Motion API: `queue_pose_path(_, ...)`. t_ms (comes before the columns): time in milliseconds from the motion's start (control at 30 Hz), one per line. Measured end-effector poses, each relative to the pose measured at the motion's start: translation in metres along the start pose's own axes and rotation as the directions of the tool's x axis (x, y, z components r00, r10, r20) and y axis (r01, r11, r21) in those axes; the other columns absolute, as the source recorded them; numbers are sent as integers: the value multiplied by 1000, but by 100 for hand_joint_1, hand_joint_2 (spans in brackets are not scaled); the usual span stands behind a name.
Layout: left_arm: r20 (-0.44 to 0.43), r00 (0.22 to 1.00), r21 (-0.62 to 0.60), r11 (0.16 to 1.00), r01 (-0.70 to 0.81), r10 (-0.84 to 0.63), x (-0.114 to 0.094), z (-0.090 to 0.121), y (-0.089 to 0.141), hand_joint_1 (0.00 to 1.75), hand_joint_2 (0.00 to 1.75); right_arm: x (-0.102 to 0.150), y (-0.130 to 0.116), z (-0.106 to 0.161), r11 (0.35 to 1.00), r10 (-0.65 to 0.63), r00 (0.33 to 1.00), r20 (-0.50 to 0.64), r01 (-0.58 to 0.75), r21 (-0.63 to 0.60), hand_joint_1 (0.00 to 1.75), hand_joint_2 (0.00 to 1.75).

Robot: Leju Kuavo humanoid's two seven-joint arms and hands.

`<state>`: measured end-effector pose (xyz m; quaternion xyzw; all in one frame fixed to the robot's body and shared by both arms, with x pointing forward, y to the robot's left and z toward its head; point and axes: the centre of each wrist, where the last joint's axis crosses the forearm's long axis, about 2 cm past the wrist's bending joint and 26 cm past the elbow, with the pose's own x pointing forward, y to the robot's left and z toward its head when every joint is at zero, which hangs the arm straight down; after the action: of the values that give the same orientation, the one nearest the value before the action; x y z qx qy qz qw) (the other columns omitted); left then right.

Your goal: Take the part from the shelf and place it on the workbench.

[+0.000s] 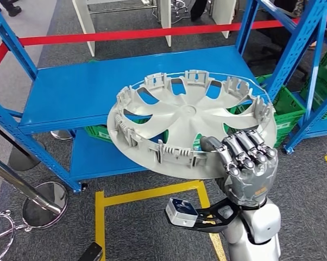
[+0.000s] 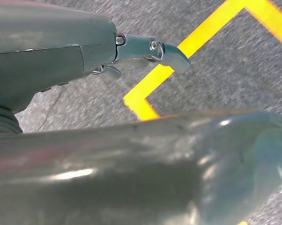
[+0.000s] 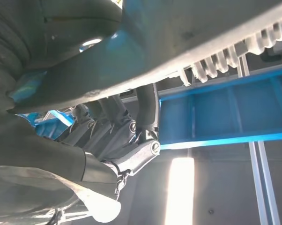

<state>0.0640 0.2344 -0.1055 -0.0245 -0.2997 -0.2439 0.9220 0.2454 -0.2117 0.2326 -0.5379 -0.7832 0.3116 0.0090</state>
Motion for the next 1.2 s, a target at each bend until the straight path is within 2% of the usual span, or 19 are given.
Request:
queue_pose_path(300,0,1000,4,1000,-1,1,0,0,3,0,0,2,0,2,1000,-4,1000,15,4,6,175,175)
queue_pose_path(500,3,998,19,998,-67,67,3,-2,3,0,0,-1,-1,3,1000,5,1000,10,-6,7,175,175)
queue_pose_path(600,-30,992,31,992,-126,126,4,-2,2,0,0,-4,-3,4,1000,15,1000,5,-15,8,175,175)
queue_pose_path(800,-157,941,75,953,-292,301,3,-1,0,0,0,-10,-7,5,999,41,999,-5,-41,3,175,175)
queue_pose_path(1200,-181,915,103,932,-347,360,-3,1,-1,0,0,-16,-10,6,998,67,998,-16,-67,0,175,175)
